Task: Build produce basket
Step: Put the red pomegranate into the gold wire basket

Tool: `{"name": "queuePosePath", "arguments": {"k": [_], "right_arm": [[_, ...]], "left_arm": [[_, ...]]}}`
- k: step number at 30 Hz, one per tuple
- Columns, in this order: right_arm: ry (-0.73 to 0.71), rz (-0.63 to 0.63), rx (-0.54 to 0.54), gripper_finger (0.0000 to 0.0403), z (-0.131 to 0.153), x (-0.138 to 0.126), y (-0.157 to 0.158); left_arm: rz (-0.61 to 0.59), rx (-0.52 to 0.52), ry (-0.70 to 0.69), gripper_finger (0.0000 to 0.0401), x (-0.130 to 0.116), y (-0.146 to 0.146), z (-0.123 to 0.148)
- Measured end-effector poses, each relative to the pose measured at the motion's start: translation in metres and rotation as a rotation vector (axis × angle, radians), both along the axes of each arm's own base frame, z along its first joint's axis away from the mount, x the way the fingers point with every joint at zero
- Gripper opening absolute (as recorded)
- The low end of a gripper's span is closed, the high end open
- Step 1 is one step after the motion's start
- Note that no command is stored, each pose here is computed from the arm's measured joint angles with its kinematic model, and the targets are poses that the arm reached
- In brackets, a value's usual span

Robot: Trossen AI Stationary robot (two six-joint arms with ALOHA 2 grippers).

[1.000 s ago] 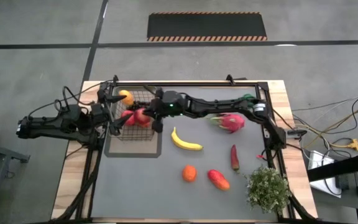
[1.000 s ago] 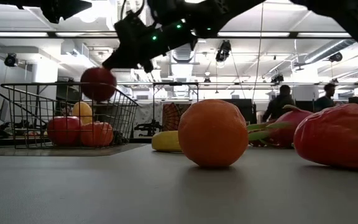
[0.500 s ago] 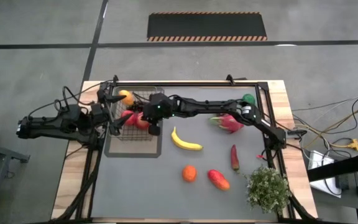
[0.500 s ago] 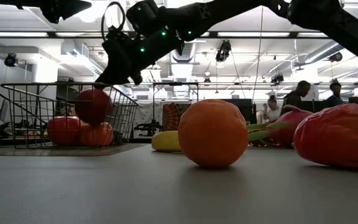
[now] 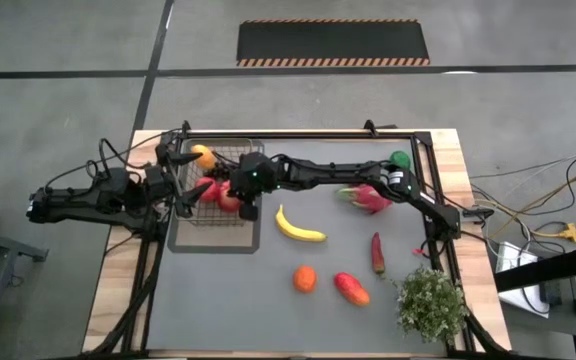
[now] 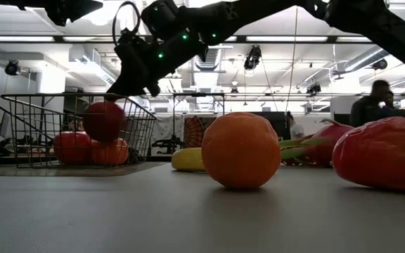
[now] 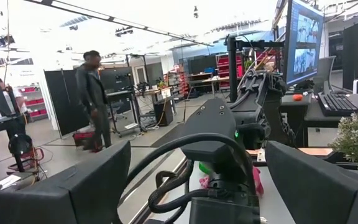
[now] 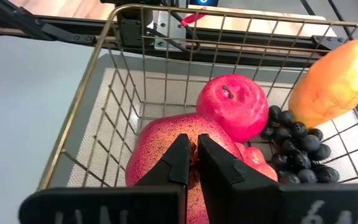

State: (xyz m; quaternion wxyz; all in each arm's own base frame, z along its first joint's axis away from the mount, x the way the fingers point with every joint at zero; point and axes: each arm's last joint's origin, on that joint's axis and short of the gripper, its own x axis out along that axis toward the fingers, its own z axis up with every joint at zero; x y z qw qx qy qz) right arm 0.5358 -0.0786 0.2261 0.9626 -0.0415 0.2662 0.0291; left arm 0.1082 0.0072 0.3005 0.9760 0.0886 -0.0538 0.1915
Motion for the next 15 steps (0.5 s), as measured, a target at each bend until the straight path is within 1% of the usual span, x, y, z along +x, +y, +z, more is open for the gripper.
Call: {"name": "queuePosePath", "arguments": {"k": [6, 9, 12, 15], "right_arm": [[0.002, 0.003, 0.001, 0.0013, -0.0008, 0.0004, 0.0017], [0.002, 0.002, 0.001, 0.0022, -0.0011, 0.0004, 0.0013], [0.002, -0.002, 0.007, 0.0052, -0.0011, 0.0005, 0.0019], [0.003, -0.007, 0.018, 0.0092, -0.0011, 0.0006, 0.0021]], "left_arm": [[0.000, 0.000, 0.000, 0.0352, 0.0000, 0.0000, 0.0000], [0.002, 0.000, 0.000, 0.0352, 0.0000, 0.0001, 0.0000], [0.005, 0.000, 0.000, 0.0352, -0.0001, 0.0002, 0.0001], [0.004, 0.000, 0.000, 0.0352, 0.0000, 0.0001, 0.0000]]}}
